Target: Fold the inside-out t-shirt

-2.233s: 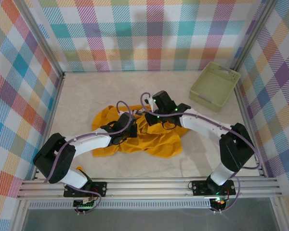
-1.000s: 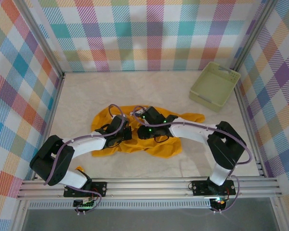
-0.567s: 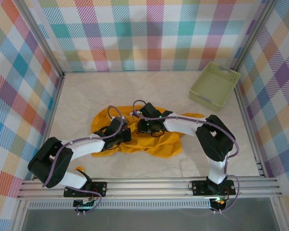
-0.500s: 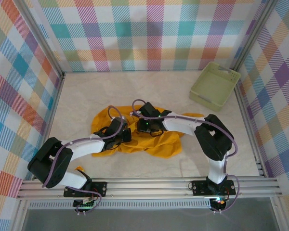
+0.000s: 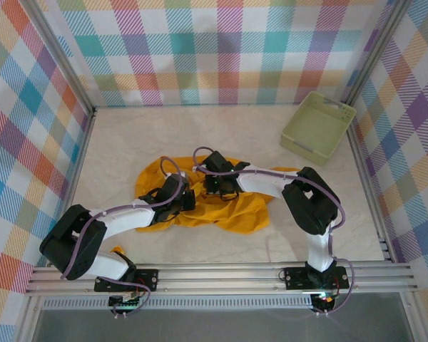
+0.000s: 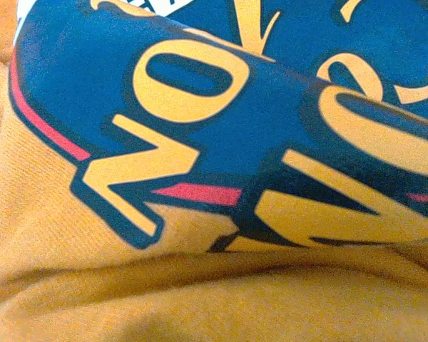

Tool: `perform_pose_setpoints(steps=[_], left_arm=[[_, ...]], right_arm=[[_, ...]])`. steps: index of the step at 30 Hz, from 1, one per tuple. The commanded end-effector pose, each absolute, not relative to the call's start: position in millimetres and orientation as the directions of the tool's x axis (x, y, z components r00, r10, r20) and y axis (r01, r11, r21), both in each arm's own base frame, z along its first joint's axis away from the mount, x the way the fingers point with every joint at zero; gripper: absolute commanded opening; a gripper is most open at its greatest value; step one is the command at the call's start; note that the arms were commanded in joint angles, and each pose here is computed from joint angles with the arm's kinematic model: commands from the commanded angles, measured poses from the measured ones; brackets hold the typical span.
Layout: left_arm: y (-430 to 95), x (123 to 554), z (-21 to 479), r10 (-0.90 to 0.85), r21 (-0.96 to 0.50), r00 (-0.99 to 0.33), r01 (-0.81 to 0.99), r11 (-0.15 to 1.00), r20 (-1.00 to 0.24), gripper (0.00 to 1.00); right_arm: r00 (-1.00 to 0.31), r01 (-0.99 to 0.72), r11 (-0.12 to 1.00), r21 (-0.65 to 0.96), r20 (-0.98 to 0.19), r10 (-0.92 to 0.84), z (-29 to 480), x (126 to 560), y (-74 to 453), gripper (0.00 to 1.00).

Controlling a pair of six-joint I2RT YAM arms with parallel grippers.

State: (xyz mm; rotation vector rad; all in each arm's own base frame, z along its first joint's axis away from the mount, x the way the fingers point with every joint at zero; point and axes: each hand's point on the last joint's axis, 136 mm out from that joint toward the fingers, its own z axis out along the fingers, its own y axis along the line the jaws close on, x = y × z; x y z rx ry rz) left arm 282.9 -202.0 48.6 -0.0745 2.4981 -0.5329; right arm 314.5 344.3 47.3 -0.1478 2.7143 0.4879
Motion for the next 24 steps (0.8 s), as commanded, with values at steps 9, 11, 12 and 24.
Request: perform_pose_setpoints(steps=[9, 11, 12, 24], left_arm=[[-204, 283, 51, -0.169, -0.391, -0.825, 0.067, 0.918, -0.540, 0.00], [-202, 283, 50, -0.171, -0.382, -0.824, 0.060, 0.922, -0.540, 0.00], [-200, 283, 50, -0.174, -0.376, -0.823, 0.052, 0.925, -0.540, 0.00], [-187, 299, 60, -0.187, -0.334, -0.806, 0.014, 0.943, -0.561, 0.01]], right_arm=[[-0.923, -0.195, 0.936, 0.294, -0.377, -0.074, 46, 310, 353, 0.10], [-0.916, -0.206, 0.932, 0.297, -0.393, -0.077, 55, 309, 352, 0.05], [-0.913, -0.215, 0.927, 0.307, -0.400, -0.079, 61, 308, 352, 0.02], [-0.850, -0.427, 0.773, 0.469, -0.501, -0.165, 175, 246, 332, 0.00]])
